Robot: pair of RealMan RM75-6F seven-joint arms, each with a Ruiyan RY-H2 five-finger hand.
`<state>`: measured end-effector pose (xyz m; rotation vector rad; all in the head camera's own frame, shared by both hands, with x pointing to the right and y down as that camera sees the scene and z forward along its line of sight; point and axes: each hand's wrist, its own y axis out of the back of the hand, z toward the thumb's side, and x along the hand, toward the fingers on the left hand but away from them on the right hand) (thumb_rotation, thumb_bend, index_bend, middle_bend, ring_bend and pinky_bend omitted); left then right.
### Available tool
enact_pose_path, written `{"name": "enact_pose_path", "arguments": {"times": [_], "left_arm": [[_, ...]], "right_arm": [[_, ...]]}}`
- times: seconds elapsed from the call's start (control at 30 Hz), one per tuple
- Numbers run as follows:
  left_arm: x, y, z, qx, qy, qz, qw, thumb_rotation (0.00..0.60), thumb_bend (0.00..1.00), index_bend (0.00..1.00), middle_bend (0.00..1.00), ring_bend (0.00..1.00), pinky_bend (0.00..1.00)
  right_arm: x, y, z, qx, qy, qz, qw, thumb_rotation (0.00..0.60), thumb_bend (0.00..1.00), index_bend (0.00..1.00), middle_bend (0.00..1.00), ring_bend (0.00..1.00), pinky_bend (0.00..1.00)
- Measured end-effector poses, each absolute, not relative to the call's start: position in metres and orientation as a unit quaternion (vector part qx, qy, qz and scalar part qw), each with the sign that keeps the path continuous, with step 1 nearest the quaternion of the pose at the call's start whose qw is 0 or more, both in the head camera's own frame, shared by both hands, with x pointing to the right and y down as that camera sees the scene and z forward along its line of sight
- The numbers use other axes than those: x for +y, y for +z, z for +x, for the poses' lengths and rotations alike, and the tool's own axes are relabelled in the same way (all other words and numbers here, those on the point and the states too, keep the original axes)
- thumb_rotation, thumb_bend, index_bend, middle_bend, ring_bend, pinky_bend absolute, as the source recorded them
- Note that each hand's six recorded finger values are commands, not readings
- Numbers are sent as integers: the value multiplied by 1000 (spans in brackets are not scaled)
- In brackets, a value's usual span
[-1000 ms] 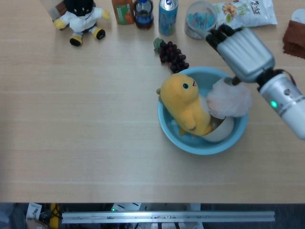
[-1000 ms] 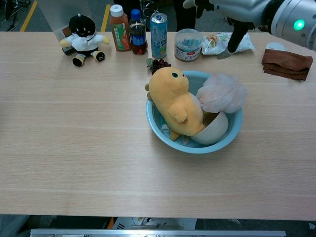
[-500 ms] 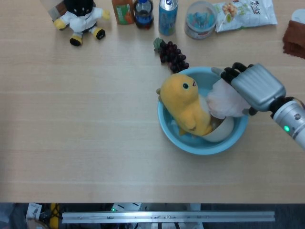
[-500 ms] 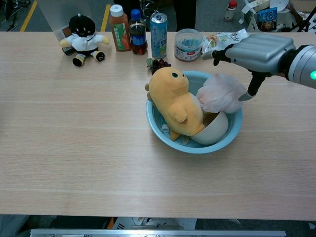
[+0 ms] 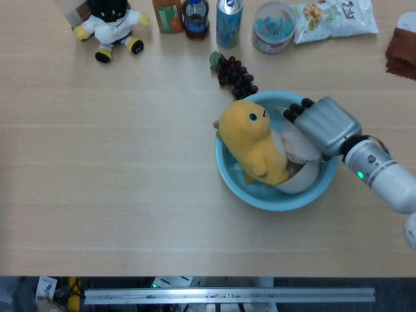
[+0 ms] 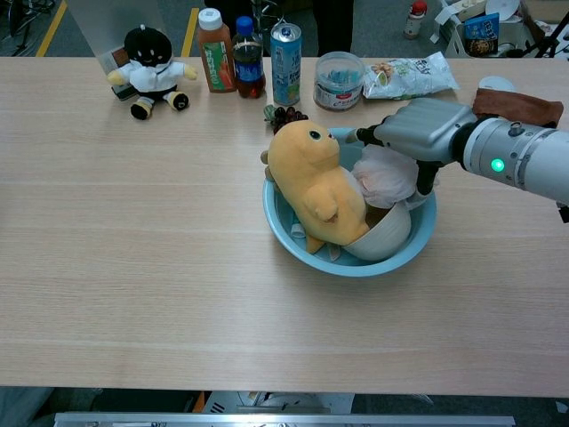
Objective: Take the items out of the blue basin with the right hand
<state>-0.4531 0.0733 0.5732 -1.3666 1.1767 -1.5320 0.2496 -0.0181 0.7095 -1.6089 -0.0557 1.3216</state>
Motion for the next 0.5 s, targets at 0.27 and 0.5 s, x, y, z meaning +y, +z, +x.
{"name": "enact_pose_path", "arguments": {"times": [0.27, 0.5], "left_arm": [[74, 573, -454, 462, -599, -535, 377, 600, 370, 260, 262, 251, 264], [72, 573, -452, 462, -598, -535, 378, 600, 369, 260, 262, 251, 264]], "right_arm": [[-22, 709, 247, -39, 542, -666, 510, 600, 456, 601, 542, 591, 837], [-32, 689, 258, -84, 540, -670, 503, 600, 456, 612, 550, 613, 846]]}}
